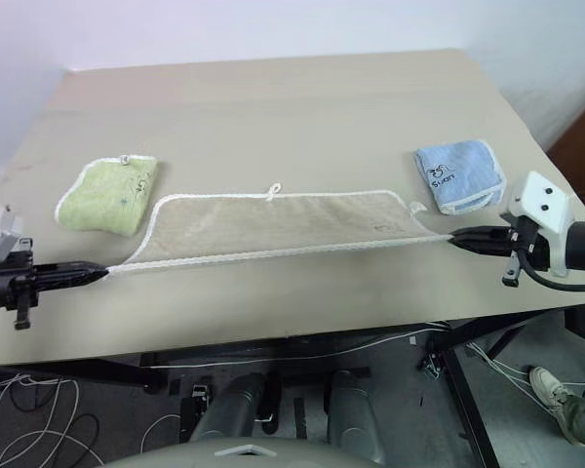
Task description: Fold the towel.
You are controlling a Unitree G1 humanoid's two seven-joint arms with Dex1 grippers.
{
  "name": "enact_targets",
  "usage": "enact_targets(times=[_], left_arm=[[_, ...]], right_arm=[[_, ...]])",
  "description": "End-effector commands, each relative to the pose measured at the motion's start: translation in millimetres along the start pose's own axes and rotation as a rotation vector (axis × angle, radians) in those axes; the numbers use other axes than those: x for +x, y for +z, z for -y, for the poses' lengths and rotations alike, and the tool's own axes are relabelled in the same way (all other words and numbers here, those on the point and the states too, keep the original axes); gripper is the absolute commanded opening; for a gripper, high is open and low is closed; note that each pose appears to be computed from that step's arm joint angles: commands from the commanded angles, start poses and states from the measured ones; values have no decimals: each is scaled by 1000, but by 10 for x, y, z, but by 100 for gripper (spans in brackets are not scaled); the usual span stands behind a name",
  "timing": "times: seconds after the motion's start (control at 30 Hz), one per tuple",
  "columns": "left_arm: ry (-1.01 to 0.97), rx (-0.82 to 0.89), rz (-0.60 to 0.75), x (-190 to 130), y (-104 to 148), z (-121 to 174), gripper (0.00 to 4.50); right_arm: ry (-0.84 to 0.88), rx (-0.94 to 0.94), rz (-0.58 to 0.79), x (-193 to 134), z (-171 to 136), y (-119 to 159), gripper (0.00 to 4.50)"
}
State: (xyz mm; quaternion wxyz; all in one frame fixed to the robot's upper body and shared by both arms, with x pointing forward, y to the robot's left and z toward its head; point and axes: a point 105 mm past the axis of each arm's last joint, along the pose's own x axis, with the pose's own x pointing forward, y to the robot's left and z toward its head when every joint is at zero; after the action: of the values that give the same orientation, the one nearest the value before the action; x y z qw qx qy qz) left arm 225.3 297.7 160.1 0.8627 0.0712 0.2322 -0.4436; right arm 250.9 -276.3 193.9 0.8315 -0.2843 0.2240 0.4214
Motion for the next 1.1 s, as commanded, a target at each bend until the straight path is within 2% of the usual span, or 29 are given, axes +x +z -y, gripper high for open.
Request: enact_targets(times=[0.03,0.27,0.43,0.53,0.63,0.7,0.87,0.9,0.97,1.0,1.1], left_arm=[[67,8,-18,-176,8,3,4],[100,-44,-47,-343,-116,56,4],[-42,-30,144,-68,213,200,4],[-148,-16,64,66,135,320,4],[-208,-14,54,142,108,385,62],[-229,17,58,205,102,411,130],[-232,220,4,345,-11,336,301],[-217,308,5,390,-23,294,337],[-149,482,73,501,38,191,406],[-148,499,103,543,60,188,443],[-201,527,130,633,41,245,447]], right_arm=[[18,-36,-10,-112,-66,88,0],[116,-85,-34,-139,-225,131,0],[91,-111,41,-11,-114,281,0],[95,-113,34,87,-103,232,0],[101,-119,44,158,-117,216,0],[100,-121,56,200,-122,222,0],[88,-131,75,264,-103,231,0],[85,-132,80,276,-100,235,0],[82,-133,92,298,-99,250,0],[80,-134,94,310,-97,250,0],[73,-137,94,341,-89,236,0]])
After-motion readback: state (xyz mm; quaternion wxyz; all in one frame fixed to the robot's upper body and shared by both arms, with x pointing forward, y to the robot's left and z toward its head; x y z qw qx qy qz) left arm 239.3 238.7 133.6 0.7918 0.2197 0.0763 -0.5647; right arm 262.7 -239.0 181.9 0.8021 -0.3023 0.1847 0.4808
